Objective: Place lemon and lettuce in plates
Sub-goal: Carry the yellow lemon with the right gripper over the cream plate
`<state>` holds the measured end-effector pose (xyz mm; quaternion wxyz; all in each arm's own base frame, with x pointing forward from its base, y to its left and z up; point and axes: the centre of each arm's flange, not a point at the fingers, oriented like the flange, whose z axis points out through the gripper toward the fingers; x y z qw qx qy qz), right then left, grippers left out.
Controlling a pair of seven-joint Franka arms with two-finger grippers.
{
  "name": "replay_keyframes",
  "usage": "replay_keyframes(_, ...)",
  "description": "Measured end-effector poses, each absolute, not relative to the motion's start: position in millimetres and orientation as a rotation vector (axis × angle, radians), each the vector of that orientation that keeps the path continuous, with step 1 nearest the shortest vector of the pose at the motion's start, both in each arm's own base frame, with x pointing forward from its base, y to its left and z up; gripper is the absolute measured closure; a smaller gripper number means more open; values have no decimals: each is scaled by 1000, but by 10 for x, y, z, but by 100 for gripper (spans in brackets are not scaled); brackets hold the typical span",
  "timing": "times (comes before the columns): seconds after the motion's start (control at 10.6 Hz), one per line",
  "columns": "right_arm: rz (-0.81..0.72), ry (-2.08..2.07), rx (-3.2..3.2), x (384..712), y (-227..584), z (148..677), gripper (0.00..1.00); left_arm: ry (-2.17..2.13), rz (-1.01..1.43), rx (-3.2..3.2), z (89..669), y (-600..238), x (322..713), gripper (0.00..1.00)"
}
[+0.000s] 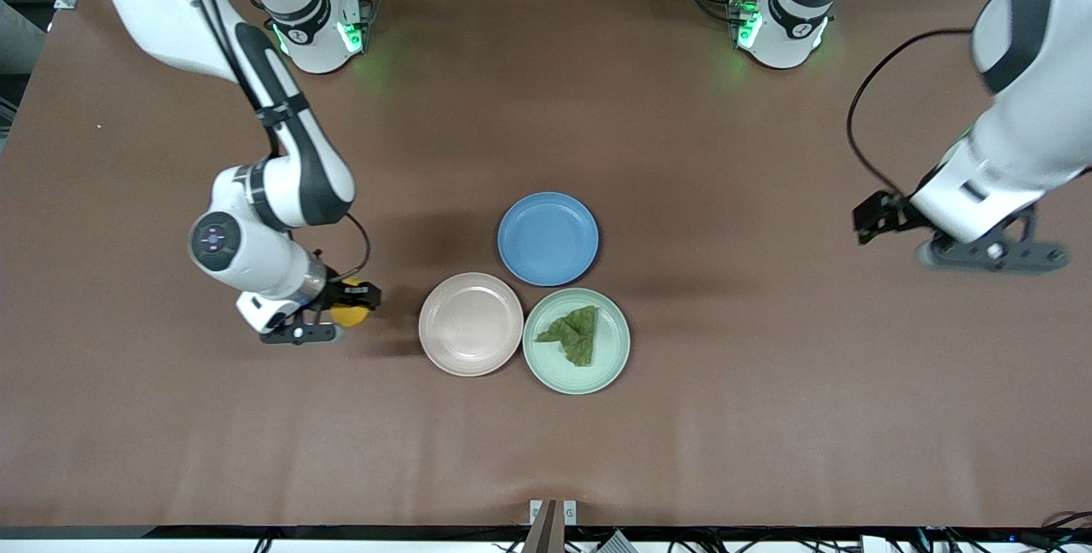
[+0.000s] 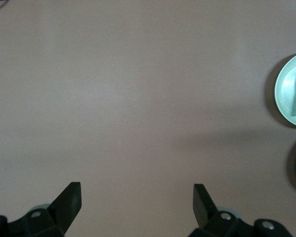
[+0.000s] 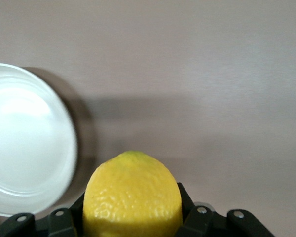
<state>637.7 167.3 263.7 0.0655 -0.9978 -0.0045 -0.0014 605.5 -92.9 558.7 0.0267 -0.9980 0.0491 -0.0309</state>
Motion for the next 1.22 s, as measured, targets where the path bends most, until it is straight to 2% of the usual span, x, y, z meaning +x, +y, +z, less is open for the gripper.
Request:
replay_keyframes(0.47,13,130,-3002,6430,2493,2440,34,127,-159,-3067,5920,-770,5489,0)
replay_keyframes(1.22,36,280,-2988,6320,3242,2217,34,110,-194,-3127,6042,-812,5510,0)
